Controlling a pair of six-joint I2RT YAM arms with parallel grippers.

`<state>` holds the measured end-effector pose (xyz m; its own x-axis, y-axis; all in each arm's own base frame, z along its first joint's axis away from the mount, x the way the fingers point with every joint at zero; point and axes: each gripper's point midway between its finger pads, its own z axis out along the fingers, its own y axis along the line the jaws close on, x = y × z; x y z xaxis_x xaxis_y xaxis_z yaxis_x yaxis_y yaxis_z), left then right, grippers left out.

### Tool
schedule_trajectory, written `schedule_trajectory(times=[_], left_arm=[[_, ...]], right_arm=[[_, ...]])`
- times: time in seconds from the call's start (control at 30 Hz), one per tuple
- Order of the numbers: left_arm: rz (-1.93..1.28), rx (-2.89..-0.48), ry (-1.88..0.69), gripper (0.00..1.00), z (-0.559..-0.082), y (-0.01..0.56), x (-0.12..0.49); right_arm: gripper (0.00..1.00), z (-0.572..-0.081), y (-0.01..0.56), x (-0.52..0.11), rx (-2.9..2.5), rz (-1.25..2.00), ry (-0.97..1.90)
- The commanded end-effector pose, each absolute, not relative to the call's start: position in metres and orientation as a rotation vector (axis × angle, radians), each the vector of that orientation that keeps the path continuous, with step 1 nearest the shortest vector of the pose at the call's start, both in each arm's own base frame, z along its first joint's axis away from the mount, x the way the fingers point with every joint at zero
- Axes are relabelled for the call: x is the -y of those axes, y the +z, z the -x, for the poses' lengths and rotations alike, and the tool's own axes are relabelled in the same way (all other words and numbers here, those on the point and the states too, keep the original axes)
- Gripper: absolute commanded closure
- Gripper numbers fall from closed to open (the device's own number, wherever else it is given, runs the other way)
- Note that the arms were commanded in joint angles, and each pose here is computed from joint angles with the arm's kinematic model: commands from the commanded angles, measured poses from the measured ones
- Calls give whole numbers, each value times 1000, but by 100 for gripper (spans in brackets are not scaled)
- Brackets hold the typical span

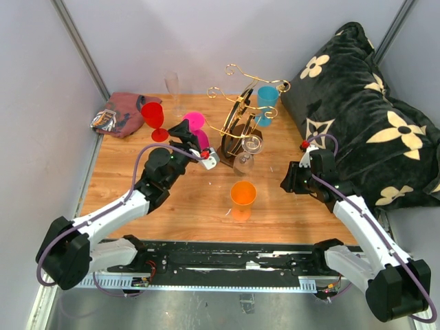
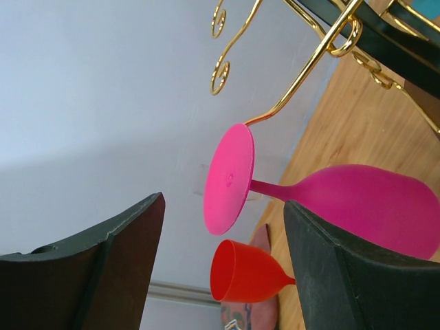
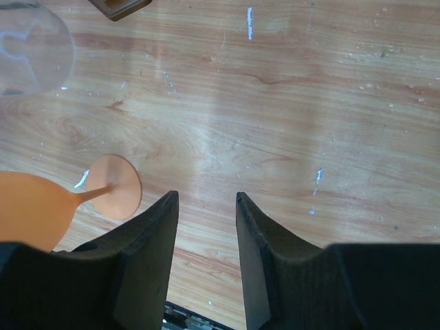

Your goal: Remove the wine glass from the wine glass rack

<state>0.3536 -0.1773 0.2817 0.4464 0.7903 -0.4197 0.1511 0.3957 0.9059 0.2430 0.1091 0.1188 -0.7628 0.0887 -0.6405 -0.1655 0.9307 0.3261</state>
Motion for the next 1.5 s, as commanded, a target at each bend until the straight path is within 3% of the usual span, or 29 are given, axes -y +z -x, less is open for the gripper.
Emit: schedule_trajectory(times=[0.0, 0.17, 0.2, 0.27, 0.3, 0.33, 0.93, 1.3, 1.47], left_arm=[[-1078, -980, 594, 26, -362, 307, 181], [-1064, -976, 612, 36, -374, 311, 186], [-1070, -982, 613, 41, -376, 310, 187], [-1043, -986, 604, 82, -378, 315, 188], [-1014, -974, 591, 95, -376, 319, 187], [-989, -955, 580, 99, -373, 325, 187], [-957, -941, 559, 99, -361, 355, 180], [-922, -998, 696, 99, -411, 347, 178], [-881, -930, 641, 99, -410, 362, 188]], right_arm=[[60, -246, 133, -116, -2344, 78, 509], [59, -244, 131, -114, -2350, 84, 496], [59, -244, 130, -114, -2351, 82, 494], [59, -243, 130, -112, -2351, 82, 486], [58, -242, 130, -111, -2350, 81, 479], [58, -243, 131, -110, -2344, 79, 470], [57, -248, 128, -115, -2350, 82, 494], [56, -243, 128, -108, -2351, 103, 452], [56, -242, 125, -107, -2355, 103, 448]])
